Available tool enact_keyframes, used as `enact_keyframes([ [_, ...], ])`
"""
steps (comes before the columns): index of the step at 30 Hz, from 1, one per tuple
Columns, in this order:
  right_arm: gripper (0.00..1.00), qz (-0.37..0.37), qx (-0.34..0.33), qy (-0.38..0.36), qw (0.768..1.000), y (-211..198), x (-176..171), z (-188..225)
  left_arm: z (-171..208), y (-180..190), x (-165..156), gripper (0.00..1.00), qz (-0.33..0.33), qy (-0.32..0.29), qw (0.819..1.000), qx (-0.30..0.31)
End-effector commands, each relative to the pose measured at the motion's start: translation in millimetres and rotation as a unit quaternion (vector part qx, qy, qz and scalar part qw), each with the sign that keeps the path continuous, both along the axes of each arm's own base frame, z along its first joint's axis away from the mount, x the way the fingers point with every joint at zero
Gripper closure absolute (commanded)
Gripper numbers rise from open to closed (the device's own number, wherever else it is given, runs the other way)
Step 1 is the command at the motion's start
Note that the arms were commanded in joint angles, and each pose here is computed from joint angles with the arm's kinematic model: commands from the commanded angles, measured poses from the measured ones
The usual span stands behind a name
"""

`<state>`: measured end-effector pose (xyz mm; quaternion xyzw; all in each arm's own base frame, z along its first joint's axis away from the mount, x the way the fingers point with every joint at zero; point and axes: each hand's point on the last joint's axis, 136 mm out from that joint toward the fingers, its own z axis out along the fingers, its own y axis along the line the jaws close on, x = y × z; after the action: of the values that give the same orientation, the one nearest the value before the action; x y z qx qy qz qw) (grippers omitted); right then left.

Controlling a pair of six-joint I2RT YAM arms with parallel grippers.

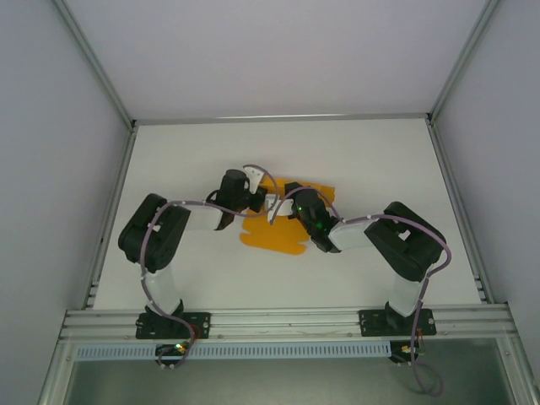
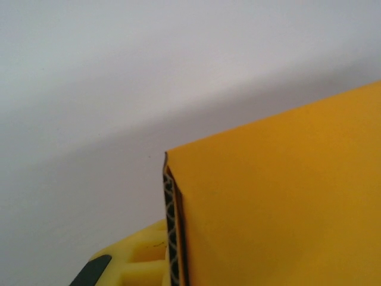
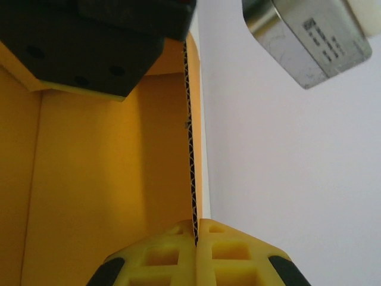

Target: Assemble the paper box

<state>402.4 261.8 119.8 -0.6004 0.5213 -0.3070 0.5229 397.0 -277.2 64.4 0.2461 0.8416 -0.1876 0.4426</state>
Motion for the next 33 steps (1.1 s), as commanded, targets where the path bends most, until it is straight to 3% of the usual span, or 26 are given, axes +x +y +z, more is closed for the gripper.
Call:
enact_keyframes([
  [1, 1.00, 0.010, -0.013, 0.037, 0.999, -1.0, -8.6, -19.9, -19.2, 56.5, 20.1, 1.00, 0.161, -0.005, 0.978, 0.134],
  [5, 1.00, -0.006, -0.008, 0.037, 0.999, -4.9, -6.8, -19.4, -32.9, 90.3, 13.4, 1.00, 0.276, -0.011, 0.933, 0.233],
  [11, 1.00, -0.017, -0.008, 0.045, 0.999, -8.0, -6.6, -25.9, -38.3, 102.5, 5.4, 1.00, 0.328, -0.007, 0.907, 0.264],
  [12, 1.00, -0.021, -0.009, 0.043, 0.999, -8.8, -5.8, -25.8, -37.6, 103.9, 4.6, 0.87, 0.331, -0.004, 0.903, 0.274],
  [13, 1.00, -0.023, -0.009, 0.040, 0.999, -9.1, -4.7, -24.9, -36.5, 104.9, 4.4, 0.83, 0.335, -0.001, 0.901, 0.277],
  [16, 1.00, -0.024, -0.004, 0.036, 0.999, -8.7, -3.6, -22.8, -41.8, 94.3, 0.4, 0.70, 0.303, 0.023, 0.920, 0.248],
  [18, 1.00, -0.025, -0.004, 0.038, 0.999, -8.6, -3.4, -23.5, -44.9, 78.3, -5.7, 0.57, 0.261, 0.050, 0.943, 0.200],
  [21, 1.00, -0.030, -0.005, 0.036, 0.999, -9.9, -1.7, -24.4, -36.2, 54.8, -15.9, 0.53, 0.200, 0.064, 0.970, 0.124],
  [23, 1.00, -0.032, -0.004, 0.030, 0.999, -10.3, -0.6, -23.0, -28.7, 53.6, -17.3, 0.68, 0.195, 0.064, 0.973, 0.101],
  [25, 1.00, -0.031, -0.001, 0.029, 0.999, -10.0, -1.0, -21.0, -24.7, 53.6, -15.8, 0.91, 0.192, 0.059, 0.976, 0.085],
  [27, 1.00, -0.032, 0.001, 0.032, 0.999, -10.6, -1.6, -21.0, -26.0, 52.3, -13.4, 1.00, 0.186, 0.064, 0.978, 0.073],
  [30, 1.00, -0.034, 0.004, 0.028, 0.999, -11.3, -2.3, -18.2, -30.1, 60.9, -6.1, 1.00, 0.216, 0.070, 0.970, 0.084],
  [33, 1.00, -0.035, 0.007, 0.035, 0.999, -12.8, -4.7, -18.2, -30.7, 86.9, -0.1, 1.00, 0.294, 0.050, 0.943, 0.149],
])
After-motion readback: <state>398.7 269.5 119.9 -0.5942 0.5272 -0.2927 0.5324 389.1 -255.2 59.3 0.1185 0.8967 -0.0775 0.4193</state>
